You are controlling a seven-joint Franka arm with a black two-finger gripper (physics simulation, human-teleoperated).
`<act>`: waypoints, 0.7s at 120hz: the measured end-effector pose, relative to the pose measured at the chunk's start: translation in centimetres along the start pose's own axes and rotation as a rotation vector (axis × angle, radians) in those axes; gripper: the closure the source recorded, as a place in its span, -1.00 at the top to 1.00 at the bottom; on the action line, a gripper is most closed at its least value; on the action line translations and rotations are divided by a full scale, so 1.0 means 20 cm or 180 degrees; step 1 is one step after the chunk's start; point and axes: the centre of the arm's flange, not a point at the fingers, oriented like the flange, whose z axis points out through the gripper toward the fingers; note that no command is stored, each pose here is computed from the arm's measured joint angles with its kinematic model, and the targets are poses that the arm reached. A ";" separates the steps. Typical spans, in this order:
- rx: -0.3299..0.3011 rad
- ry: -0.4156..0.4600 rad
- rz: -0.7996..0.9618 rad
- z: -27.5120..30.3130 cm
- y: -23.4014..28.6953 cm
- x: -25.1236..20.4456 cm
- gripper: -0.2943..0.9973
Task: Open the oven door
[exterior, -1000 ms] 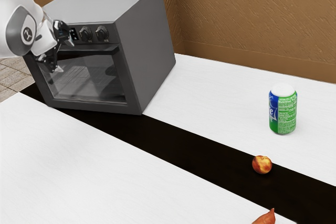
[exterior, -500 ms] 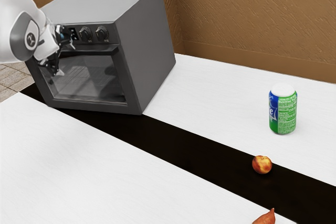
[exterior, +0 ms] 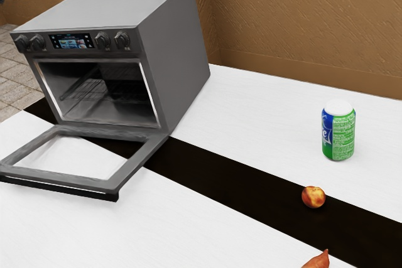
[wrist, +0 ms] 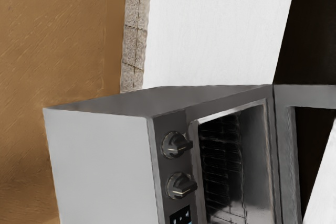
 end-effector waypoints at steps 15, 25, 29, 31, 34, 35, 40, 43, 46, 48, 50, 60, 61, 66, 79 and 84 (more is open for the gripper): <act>-0.1349 0.0139 -0.0456 0.80 0.08 0.45 0.53; -0.1799 0.0082 -0.0831 0.99 0.19 0.51 0.54; -0.1897 0.0031 -0.1026 1.02 0.20 0.48 0.54; -0.1936 0.0001 -0.1128 1.04 0.21 0.45 0.54; -0.1985 -0.0045 -0.1278 1.06 0.21 0.41 0.54; -0.2000 -0.0060 -0.1327 1.07 0.21 0.39 0.54; -0.2060 -0.0134 -0.1552 1.09 0.22 0.33 0.54; -0.2088 -0.0173 -0.1669 1.10 0.22 0.31 0.54; -0.2110 -0.0207 -0.1770 1.10 0.23 0.29 0.54; -0.2124 -0.0226 -0.1829 1.10 0.23 0.29 0.54; -0.2136 -0.0245 -0.1883 1.10 0.23 0.29 0.54; -0.2185 -0.0316 -0.2078 1.11 0.24 0.32 0.54; -0.2192 -0.0321 -0.2090 1.11 0.24 0.33 0.54; -0.2218 -0.0343 -0.2151 1.12 0.25 0.35 0.54; -0.2258 -0.0400 -0.2325 1.13 0.25 0.37 0.54; -0.2266 -0.0425 -0.2393 1.13 0.26 0.36 0.54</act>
